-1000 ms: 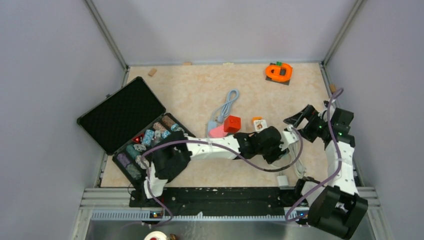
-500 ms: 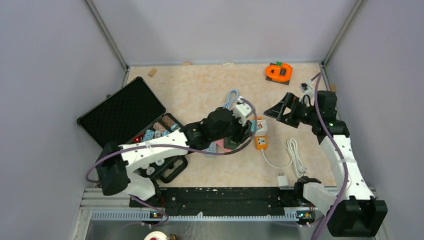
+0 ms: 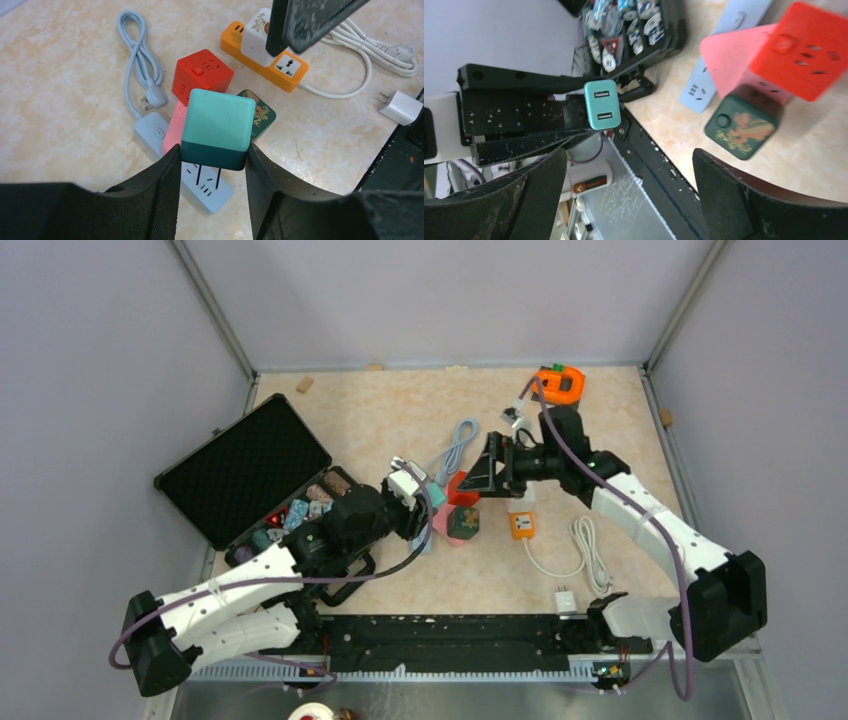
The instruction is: Insert the plug
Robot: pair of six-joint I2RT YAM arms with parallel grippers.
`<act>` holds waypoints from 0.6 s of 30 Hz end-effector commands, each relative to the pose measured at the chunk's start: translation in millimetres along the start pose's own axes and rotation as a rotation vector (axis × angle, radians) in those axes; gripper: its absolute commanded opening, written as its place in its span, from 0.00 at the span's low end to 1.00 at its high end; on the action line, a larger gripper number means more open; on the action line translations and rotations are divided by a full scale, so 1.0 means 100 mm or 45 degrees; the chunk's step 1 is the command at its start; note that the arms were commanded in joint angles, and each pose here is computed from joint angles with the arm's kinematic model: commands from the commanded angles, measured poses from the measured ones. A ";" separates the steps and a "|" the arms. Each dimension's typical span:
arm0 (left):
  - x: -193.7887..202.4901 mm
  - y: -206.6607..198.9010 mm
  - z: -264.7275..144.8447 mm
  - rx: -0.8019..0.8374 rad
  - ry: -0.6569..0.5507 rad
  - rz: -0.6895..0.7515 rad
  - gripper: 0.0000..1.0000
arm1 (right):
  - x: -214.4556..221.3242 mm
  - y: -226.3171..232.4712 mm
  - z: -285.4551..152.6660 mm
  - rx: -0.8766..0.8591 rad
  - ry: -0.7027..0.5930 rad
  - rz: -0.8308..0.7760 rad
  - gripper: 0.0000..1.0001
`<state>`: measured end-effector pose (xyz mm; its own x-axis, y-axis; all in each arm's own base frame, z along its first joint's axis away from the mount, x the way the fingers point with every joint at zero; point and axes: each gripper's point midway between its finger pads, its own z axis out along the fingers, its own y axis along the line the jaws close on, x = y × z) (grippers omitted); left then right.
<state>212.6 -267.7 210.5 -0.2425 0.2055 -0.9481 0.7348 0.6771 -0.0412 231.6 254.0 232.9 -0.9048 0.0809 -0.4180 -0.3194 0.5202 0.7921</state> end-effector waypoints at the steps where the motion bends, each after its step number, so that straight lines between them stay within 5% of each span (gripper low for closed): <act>1: -0.09 0.06 -0.09 -0.014 -0.083 0.123 0.00 | 0.01 0.41 0.23 -0.163 0.059 -0.038 0.90; 18: -0.23 -0.09 -0.13 0.092 -0.120 0.111 0.00 | 0.17 0.62 0.70 -0.301 0.169 -0.016 0.57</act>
<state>204.9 -261.9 212.6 -0.1631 0.2469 -0.9552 0.7759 0.6301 0.0304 207.3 334.3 221.2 -0.9427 -0.0551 -0.3289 -0.3249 0.3747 0.8684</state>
